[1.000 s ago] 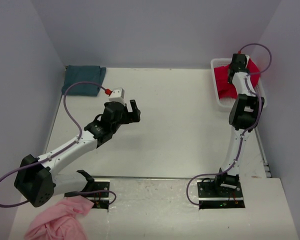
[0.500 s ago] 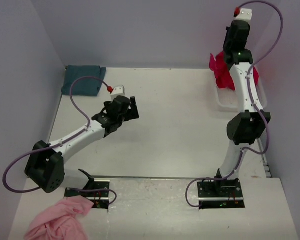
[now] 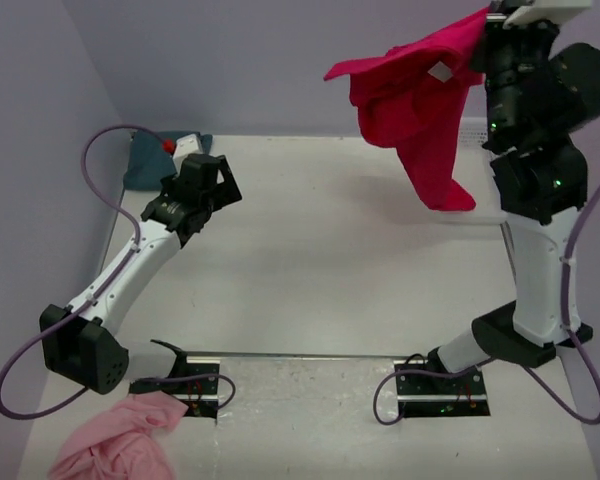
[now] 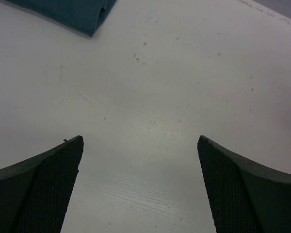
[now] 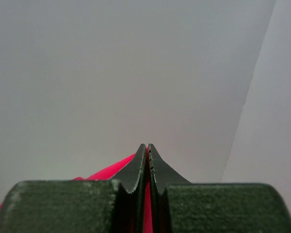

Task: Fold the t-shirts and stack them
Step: Move the tshirt to the center of the board, then flatten out the tshirt

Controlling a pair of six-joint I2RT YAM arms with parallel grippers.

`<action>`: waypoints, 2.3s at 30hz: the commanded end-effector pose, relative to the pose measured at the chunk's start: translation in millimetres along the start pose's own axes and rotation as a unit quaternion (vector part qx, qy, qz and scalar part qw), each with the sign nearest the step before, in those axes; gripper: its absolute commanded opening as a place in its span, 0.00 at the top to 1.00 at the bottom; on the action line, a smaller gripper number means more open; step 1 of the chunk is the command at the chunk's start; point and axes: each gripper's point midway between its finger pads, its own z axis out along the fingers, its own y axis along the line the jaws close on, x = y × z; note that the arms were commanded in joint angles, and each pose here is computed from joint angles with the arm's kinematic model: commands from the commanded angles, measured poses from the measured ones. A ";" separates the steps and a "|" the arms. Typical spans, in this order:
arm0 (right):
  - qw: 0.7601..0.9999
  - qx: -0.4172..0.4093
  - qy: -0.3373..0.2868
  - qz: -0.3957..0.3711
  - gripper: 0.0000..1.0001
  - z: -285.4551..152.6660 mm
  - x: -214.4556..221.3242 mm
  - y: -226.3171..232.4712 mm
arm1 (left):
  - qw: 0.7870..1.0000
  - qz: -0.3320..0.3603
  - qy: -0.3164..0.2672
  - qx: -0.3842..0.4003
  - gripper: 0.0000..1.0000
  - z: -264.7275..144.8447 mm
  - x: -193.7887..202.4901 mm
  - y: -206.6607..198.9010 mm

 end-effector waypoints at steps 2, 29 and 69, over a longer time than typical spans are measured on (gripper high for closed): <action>0.998 0.028 -0.055 0.014 1.00 -56.9 -59.9 -44.8 | 0.999 0.006 -0.044 -0.013 0.00 -39.7 -38.2 15.4; 0.889 -0.391 0.235 0.043 0.01 -87.4 157.7 321.3 | 0.989 0.026 -0.113 -0.093 0.00 -121.5 -82.4 78.6; 0.797 -0.150 0.564 0.155 0.09 -166.0 452.6 158.7 | 0.974 0.210 0.087 -0.015 0.25 83.9 61.4 -66.7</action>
